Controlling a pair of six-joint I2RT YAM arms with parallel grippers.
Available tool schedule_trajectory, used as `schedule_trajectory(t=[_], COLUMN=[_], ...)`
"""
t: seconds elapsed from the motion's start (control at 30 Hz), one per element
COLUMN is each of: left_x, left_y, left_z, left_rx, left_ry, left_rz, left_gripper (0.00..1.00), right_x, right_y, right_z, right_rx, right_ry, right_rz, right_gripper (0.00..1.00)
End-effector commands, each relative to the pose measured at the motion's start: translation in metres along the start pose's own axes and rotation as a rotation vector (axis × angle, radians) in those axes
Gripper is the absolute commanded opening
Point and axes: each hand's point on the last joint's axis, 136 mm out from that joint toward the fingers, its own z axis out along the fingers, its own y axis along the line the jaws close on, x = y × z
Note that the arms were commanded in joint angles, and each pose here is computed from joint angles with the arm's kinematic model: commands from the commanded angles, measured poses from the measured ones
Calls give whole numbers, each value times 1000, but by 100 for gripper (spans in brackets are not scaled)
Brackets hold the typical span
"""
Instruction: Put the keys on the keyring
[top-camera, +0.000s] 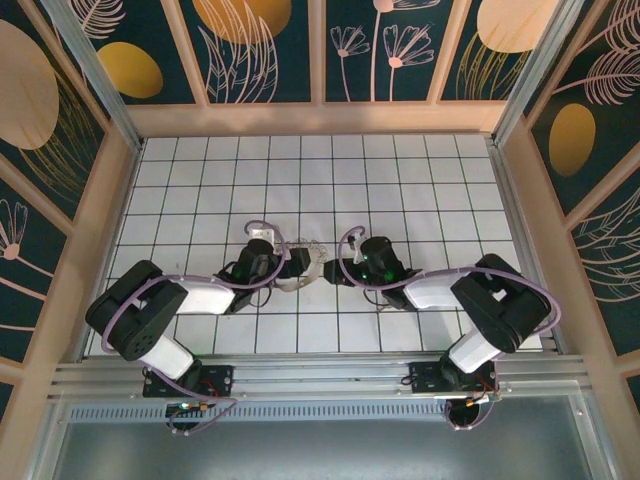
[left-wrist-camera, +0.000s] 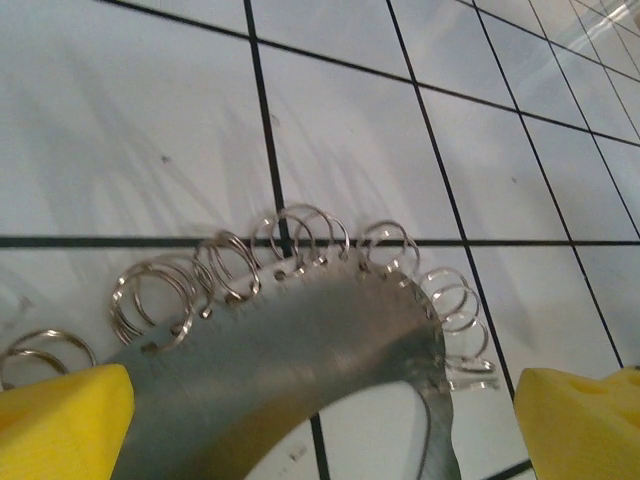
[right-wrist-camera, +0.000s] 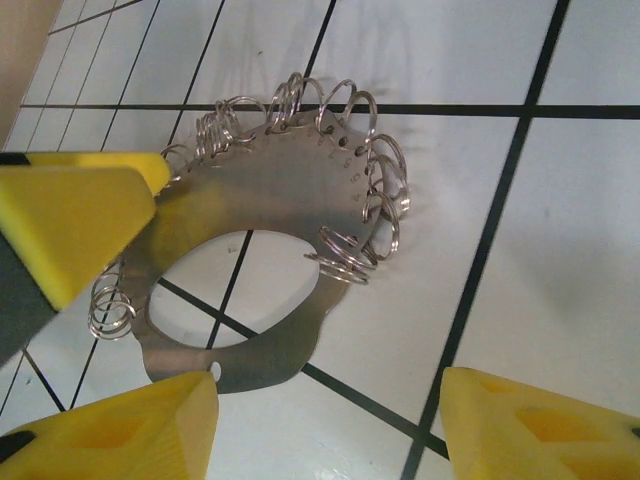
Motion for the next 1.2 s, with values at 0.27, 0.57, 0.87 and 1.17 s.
schedule_trajectory(t=[0.27, 0.57, 0.87, 1.17], left_x=[-53, -78, -64, -22], left_y=[-2, -31, -27, 2], left_z=[4, -20, -37, -45], left_rx=[2, 94, 115, 64], left_ry=[-71, -120, -96, -10], left_rz=[127, 107, 16, -30], left_gripper=[98, 98, 98, 99], right_x=[-12, -7, 0, -2], right_y=[27, 36, 38, 38], right_z=[13, 15, 26, 30], right_rx=[-102, -145, -169, -166], right_ry=[-17, 4, 37, 35], right_rz=[14, 22, 24, 18], right_gripper=[60, 58, 56, 55])
